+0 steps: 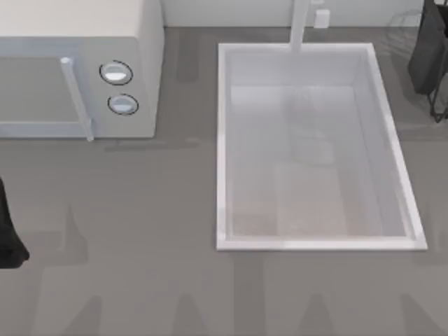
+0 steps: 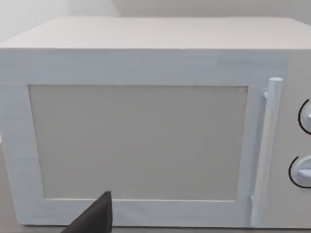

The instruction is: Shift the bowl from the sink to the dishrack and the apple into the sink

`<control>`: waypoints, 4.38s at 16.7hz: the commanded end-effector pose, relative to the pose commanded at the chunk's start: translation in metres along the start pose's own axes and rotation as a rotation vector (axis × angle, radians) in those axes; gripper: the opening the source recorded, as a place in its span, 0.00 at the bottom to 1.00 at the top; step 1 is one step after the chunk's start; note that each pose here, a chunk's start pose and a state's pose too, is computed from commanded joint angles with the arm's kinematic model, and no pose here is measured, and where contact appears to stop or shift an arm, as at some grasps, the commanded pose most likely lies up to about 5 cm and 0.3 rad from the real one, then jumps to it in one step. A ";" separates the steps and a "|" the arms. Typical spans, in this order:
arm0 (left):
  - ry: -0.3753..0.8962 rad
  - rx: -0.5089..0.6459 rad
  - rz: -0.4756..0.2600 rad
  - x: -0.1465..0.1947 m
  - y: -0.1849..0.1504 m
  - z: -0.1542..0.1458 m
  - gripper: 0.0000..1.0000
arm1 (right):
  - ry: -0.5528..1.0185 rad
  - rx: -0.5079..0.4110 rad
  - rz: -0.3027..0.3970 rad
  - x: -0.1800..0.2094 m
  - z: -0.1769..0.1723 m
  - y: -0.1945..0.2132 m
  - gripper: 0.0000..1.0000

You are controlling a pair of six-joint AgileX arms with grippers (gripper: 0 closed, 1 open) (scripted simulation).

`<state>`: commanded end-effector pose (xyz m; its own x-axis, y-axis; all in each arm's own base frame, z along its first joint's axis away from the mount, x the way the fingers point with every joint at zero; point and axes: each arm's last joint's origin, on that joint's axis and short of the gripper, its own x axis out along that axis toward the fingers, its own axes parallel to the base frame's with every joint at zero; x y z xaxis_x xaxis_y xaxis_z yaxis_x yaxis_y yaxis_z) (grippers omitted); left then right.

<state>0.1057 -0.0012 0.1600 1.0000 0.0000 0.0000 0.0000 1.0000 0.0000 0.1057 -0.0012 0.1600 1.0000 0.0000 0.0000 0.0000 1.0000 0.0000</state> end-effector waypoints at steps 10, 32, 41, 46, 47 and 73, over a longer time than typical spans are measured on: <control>0.000 0.000 0.000 0.000 0.000 0.000 1.00 | 0.000 0.000 0.000 0.000 0.000 0.000 1.00; 0.000 0.000 0.000 0.000 0.000 0.000 1.00 | 1.486 -0.028 -0.041 0.104 0.041 -0.084 1.00; 0.000 0.000 0.000 0.000 0.000 0.000 1.00 | 1.569 0.003 -0.006 0.116 0.039 -0.096 1.00; 0.000 0.000 0.000 0.000 0.000 0.000 1.00 | 1.570 0.006 -0.012 0.120 0.002 -0.098 1.00; 0.000 0.000 0.000 0.000 0.000 0.000 1.00 | 1.567 0.005 -0.014 0.120 -0.009 -0.099 1.00; 0.000 0.000 0.000 0.000 0.000 0.000 1.00 | 1.571 0.008 -0.008 0.116 -0.044 -0.097 0.00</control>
<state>0.1057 -0.0012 0.1600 1.0000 0.0000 0.0000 0.0000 1.0000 0.0000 0.2220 -0.0983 0.1157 0.0000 0.0000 -1.0000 0.0100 0.9999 0.0000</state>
